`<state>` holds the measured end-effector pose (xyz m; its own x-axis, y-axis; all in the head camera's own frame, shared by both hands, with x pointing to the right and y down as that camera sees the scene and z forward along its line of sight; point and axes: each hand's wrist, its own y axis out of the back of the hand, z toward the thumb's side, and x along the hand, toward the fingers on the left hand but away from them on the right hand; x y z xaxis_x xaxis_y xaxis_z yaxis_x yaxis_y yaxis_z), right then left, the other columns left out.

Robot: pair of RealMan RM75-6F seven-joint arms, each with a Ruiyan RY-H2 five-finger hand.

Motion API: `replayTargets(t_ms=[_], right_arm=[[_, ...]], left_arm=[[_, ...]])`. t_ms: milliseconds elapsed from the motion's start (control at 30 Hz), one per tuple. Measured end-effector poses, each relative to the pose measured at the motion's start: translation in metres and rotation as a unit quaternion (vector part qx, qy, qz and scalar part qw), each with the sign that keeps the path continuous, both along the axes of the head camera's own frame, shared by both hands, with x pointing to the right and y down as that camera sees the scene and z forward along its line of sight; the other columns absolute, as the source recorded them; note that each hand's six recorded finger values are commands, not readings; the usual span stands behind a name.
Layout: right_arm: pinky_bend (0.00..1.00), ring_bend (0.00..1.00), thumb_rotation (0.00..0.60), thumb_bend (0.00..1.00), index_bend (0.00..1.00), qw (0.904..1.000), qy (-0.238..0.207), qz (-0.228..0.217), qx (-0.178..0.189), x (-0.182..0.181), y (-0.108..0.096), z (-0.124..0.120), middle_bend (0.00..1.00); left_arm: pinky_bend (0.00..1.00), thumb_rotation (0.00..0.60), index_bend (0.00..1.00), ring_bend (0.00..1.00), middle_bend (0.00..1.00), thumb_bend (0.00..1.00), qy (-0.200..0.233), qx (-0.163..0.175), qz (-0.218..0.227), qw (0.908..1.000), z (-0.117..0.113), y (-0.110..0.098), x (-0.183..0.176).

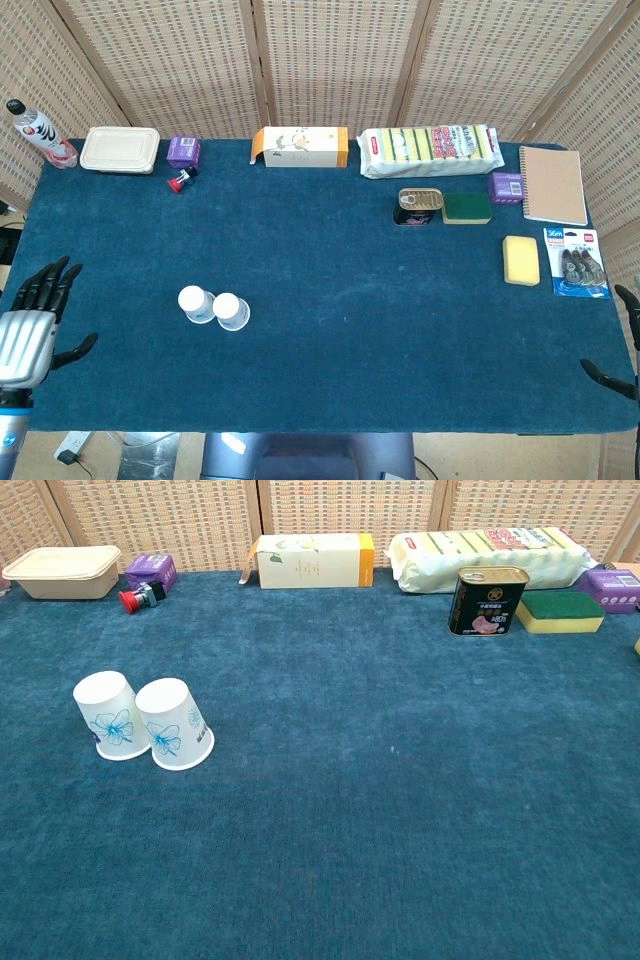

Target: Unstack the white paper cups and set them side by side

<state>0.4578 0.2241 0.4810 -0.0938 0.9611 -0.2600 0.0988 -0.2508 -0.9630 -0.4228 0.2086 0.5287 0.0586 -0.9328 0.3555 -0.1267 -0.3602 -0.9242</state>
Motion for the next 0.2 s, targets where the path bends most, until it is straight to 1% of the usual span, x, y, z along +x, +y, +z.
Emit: replayTargets(t_ms=[100, 200], right_arm=[[0.0, 0.0, 0.6, 0.0, 0.08, 1.0, 0.003, -0.002, 0.002, -0.0007, -0.0001, 0.0013, 0.0], [0.0, 0.0, 0.6, 0.0, 0.08, 1.0, 0.003, -0.002, 0.002, -0.0008, -0.0003, 0.0016, 0.0]], left_arm=[[0.08, 0.6, 0.0, 0.0, 0.0, 0.19, 0.005, -0.007, -0.007, 0.9999, 0.0013, 0.0137, -0.0066], [0.08, 0.6, 0.0, 0.0, 0.0, 0.19, 0.005, -0.015, -0.004, 0.9999, 0.004, 0.0161, -0.0075]])
